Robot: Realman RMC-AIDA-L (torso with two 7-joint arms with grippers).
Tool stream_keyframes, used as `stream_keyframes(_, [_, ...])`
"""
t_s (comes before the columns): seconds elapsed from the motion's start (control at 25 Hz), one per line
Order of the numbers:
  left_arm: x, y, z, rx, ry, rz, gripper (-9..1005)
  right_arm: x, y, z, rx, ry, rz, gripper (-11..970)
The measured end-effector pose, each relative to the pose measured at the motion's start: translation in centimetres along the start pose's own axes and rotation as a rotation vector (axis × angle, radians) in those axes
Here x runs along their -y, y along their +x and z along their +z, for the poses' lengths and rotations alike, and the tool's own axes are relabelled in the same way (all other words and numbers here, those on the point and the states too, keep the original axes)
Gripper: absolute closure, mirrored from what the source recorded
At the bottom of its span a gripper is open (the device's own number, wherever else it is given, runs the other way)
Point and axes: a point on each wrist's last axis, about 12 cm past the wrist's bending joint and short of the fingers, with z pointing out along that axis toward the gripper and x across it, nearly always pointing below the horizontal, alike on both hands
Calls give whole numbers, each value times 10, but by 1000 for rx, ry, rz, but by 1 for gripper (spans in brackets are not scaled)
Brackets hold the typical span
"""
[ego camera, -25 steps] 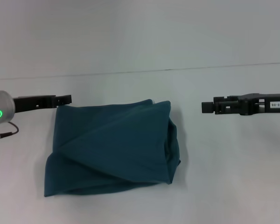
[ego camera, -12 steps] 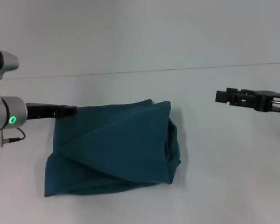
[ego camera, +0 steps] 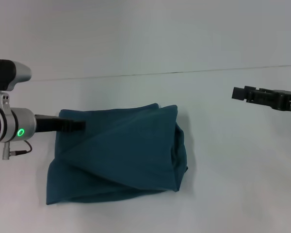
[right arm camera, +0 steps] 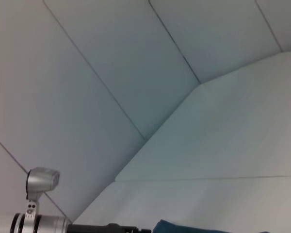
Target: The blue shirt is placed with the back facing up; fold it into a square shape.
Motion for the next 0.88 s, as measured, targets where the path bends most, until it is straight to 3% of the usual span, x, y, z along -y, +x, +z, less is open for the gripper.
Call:
stream_keyframes(0.32, [5, 0, 3, -11, 4, 30, 321, 1, 0, -4, 18, 8, 8, 19])
stream_keyframes(0.8, [9, -5, 2, 9, 4, 31, 523, 4, 5, -8, 24, 17, 32, 18])
stream_keyframes(0.88, [9, -5, 2, 8, 5, 31, 763, 4, 6, -8, 23, 19, 34, 18])
